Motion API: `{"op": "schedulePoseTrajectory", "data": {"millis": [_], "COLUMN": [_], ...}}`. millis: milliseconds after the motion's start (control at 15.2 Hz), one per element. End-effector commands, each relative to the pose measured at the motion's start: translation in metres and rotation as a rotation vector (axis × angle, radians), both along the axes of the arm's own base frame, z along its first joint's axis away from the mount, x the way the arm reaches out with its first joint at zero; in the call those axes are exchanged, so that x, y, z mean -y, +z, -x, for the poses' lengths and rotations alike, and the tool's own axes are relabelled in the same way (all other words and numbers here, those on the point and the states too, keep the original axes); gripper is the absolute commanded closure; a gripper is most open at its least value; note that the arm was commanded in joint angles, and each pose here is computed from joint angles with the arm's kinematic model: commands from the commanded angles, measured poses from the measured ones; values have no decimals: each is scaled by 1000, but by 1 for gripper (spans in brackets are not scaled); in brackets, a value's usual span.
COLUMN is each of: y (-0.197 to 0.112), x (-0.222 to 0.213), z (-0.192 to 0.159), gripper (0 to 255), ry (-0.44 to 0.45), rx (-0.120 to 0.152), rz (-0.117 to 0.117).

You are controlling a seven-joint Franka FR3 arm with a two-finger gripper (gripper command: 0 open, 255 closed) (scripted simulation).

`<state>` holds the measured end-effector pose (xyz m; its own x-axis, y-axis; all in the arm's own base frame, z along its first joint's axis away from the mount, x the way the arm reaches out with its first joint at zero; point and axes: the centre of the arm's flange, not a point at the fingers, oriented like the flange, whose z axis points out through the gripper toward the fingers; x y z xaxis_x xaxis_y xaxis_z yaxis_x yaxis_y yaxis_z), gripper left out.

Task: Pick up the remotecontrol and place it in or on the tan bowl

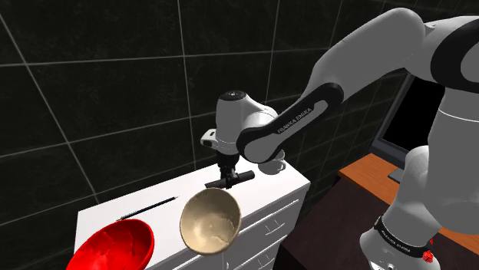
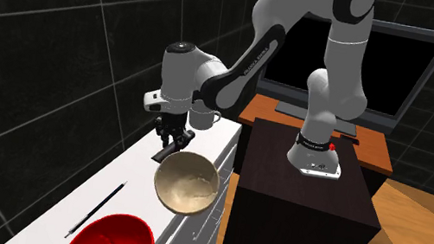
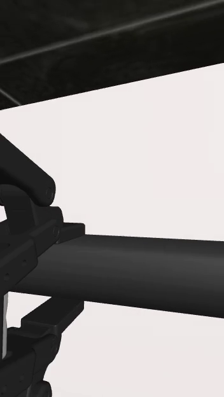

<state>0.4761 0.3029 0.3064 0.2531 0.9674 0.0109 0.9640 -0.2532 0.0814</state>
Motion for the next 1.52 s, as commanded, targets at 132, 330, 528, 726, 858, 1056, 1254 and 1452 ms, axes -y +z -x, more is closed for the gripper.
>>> {"op": "schedulePoseTrajectory", "data": {"millis": [132,330,528,726,858,1056,1254,1452], "y": [20,36,52,68,79,94,110,126], "x": [1,1,1,1,1,1,1,1], "z": [0,0,0,0,0,0,0,0], "gripper": [255,255,255,255,255,255,255,255], "ry": [0,0,0,0,0,0,0,0], "rx": [0,0,0,0,0,0,0,0], "rz": [0,0,0,0,0,0,0,0]}}
